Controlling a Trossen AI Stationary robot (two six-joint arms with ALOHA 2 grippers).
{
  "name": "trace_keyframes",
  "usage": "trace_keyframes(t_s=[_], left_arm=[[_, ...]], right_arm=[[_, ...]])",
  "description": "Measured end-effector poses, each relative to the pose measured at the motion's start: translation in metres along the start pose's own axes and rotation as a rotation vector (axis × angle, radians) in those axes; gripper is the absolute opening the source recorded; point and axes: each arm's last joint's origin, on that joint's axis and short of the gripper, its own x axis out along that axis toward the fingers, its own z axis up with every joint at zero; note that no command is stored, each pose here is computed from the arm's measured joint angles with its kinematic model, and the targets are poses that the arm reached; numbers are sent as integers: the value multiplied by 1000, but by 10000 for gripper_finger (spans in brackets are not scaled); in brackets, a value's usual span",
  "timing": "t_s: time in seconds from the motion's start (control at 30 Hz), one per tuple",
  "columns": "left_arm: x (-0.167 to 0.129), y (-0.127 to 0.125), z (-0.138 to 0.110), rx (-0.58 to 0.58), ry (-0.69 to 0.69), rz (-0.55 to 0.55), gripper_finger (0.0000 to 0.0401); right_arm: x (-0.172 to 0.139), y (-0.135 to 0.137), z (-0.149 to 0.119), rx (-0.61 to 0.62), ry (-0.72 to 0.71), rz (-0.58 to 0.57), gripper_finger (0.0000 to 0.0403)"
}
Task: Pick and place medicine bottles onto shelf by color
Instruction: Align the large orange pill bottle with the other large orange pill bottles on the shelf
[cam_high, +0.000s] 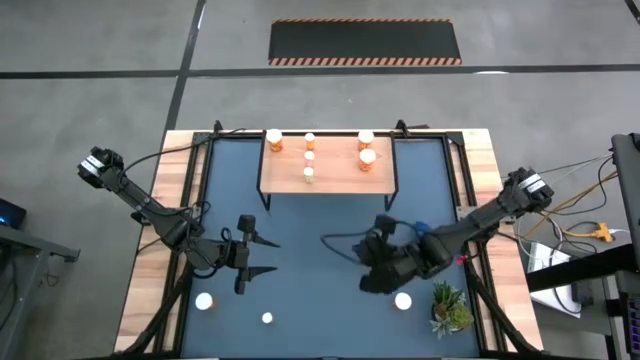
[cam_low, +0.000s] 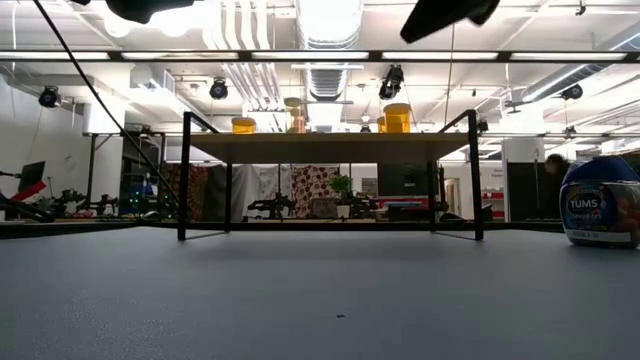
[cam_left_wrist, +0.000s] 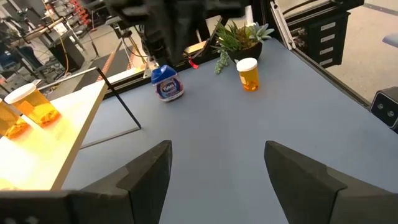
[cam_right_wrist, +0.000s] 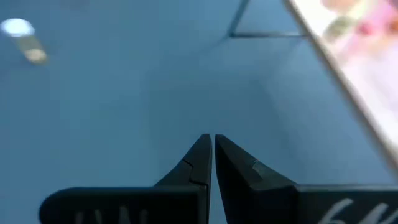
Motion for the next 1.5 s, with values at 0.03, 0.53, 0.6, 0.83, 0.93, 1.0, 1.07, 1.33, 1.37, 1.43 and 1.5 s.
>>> trace_keyframes(t_s=[0.03,0.53,0.6,0.83,0.93,1.0,1.07,1.33,1.37,1.43,1.5], left_arm=[[0,0,0,0,0,0,239],[0,0,0,-2,0,0,239],[0,0,0,-2,1,1,239],[0,0,0,-59,-4,2,239],[2,0,1,-211,-16,26,239],[5,-2,-1,-336,-3,46,239],[9,-6,-4,-451,37,48,239],[16,-26,-16,-947,646,118,239],[16,-29,-17,-997,768,148,239],[14,-35,-19,-1079,1039,234,239],[10,-46,-19,-1095,1276,305,239]], right_arm=[[3,5,-6,-7,-26,21,13],[38,15,-35,-120,-266,377,13],[38,15,-35,-151,-273,374,13],[36,16,-31,-243,-302,365,13],[37,16,-34,-287,-301,363,13],[37,16,-36,-315,-303,359,13],[38,15,-38,-348,-302,355,13],[39,15,-42,-415,-290,370,13],[39,15,-42,-418,-288,369,13],[39,15,-42,-419,-286,369,13],[39,15,-43,-416,-285,369,13]])
